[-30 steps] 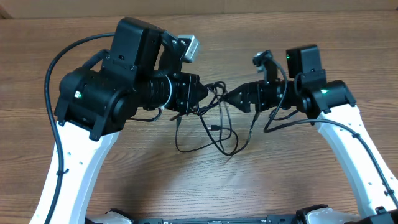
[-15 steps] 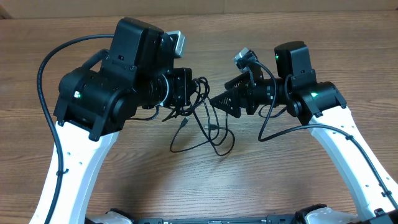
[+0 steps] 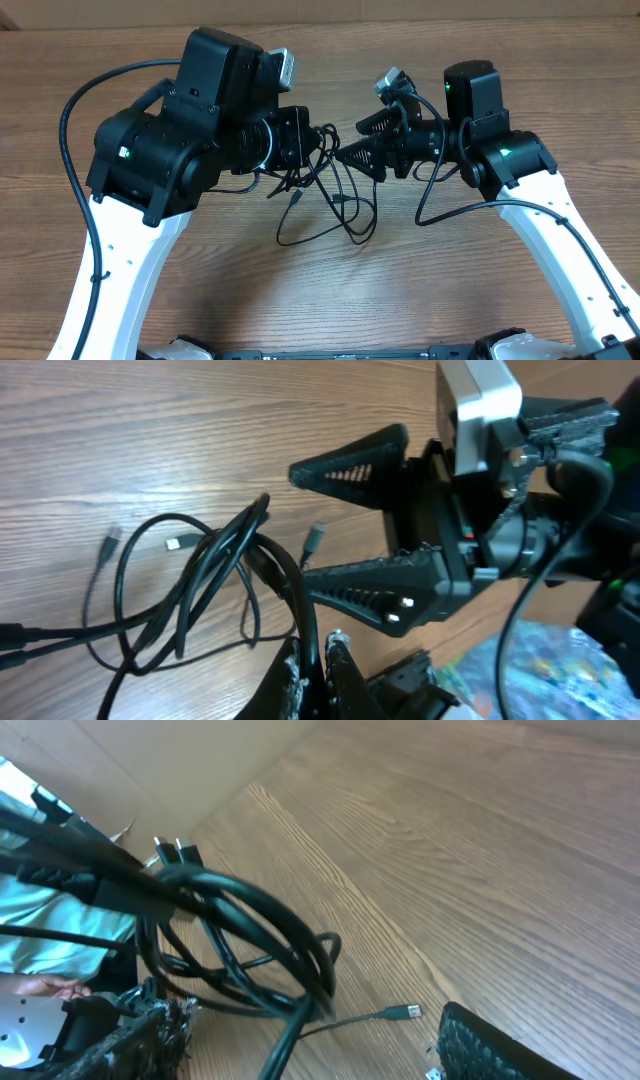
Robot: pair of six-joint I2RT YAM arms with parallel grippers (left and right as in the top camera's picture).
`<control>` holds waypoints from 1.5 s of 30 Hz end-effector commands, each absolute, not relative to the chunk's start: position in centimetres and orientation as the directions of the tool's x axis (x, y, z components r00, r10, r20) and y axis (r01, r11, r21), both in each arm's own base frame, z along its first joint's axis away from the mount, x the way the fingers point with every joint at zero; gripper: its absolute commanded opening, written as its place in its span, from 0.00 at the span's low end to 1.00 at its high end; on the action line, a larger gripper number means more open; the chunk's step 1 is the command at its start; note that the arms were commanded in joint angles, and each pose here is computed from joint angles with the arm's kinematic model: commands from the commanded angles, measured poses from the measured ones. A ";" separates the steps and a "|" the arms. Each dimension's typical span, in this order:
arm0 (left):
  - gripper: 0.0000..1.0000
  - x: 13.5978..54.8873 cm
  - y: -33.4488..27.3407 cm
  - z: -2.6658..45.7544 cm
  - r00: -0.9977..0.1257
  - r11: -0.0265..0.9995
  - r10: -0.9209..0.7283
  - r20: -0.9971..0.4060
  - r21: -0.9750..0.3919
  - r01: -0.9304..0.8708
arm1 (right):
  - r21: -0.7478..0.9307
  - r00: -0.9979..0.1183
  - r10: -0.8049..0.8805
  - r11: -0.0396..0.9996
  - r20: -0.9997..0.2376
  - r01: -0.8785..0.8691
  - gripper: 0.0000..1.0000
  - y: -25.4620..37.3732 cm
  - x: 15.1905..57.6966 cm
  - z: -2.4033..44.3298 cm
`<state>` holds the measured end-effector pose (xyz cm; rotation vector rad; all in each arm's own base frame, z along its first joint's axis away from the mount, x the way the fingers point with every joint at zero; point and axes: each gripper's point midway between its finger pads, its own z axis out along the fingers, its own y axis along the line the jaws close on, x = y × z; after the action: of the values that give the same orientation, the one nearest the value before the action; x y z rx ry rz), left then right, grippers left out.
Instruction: Untangle cables
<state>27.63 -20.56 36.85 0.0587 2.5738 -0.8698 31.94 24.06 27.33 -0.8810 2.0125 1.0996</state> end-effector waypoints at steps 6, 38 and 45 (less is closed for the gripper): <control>0.04 27.4 -21.8 39.0 -0.907 0.738 -0.126 -0.402 -0.649 0.185 | 0.395 -0.508 -0.234 0.398 -0.829 -0.828 0.77 24.3 32.0 28.5; 0.04 27.4 -25.6 43.3 -0.917 0.541 -0.178 -0.358 -0.814 0.212 | 0.362 -0.442 -0.152 0.375 -0.884 -0.854 0.07 25.1 33.3 31.3; 0.04 27.2 -25.1 42.7 -0.912 0.567 -0.146 -0.383 -0.788 0.240 | 0.345 -0.476 -0.156 0.501 -0.866 -0.793 0.04 23.8 35.1 29.9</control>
<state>27.98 -24.93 41.57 -0.0145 2.4301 -1.2609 33.52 24.83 30.03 -0.8550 1.8835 1.0982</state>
